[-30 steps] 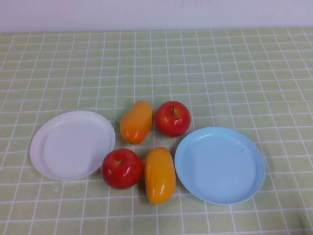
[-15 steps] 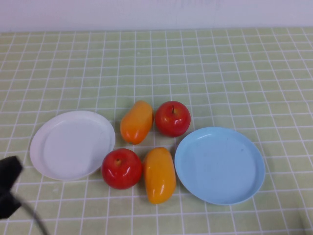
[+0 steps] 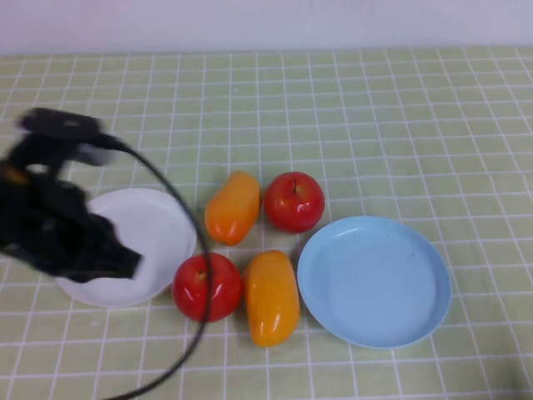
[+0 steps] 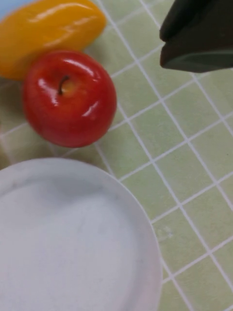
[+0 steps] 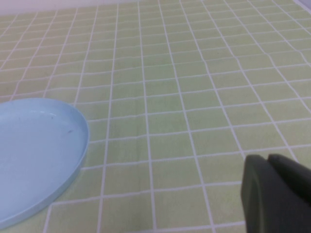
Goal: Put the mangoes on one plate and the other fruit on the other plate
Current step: Put one type of fruit in the left plate
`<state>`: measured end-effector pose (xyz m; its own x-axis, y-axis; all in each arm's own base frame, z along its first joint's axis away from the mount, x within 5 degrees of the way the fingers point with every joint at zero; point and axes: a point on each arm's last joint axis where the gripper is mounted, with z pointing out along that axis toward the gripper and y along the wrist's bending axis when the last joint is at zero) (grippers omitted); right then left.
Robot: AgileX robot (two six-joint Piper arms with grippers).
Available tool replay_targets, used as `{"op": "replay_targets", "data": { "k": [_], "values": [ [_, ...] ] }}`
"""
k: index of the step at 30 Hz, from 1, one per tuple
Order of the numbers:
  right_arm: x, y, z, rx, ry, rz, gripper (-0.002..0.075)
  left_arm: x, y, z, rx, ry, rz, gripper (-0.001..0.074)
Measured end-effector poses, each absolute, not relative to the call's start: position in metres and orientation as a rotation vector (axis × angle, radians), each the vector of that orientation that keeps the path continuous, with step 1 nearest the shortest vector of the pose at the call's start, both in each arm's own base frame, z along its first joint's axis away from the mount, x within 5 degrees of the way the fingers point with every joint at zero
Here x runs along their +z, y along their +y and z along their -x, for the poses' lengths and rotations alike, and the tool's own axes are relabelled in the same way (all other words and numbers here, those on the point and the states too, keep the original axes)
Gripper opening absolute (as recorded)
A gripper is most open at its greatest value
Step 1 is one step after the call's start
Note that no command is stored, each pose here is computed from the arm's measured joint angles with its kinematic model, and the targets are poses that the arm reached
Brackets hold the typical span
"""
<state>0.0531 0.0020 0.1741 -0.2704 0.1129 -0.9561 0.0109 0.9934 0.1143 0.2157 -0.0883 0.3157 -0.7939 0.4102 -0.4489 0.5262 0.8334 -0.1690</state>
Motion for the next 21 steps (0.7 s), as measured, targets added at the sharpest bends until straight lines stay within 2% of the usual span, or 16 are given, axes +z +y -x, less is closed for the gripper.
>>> {"op": "replay_targets", "data": {
  "k": [5, 9, 12, 17, 19, 21],
  "values": [
    [0.174, 0.002, -0.053, 0.098, 1.843, -0.090, -0.0016, 0.311, -0.139, -0.233, -0.237, 2.668, -1.026, -0.0003],
    [0.174, 0.002, -0.053, 0.098, 1.843, -0.090, -0.0016, 0.311, -0.157, -0.245, -0.175, 2.671, -1.124, 0.0029],
    [0.174, 0.002, -0.053, 0.098, 1.843, -0.090, -0.0016, 0.309, -0.162, -0.256, -0.133, 2.674, -1.143, 0.0155],
    [0.174, 0.002, -0.053, 0.098, 1.843, -0.090, -0.0016, 0.291, -0.169, -0.272, -0.090, 2.703, -1.144, 0.0559],
    [0.174, 0.002, -0.053, 0.098, 1.843, -0.090, -0.0016, 0.283, -0.173, -0.278, -0.093, 2.698, -1.140, 0.0636],
    [0.174, 0.002, -0.053, 0.098, 1.843, -0.090, -0.0016, 0.279, -0.175, -0.281, -0.097, 2.690, -1.134, 0.0665]
  ]
}}
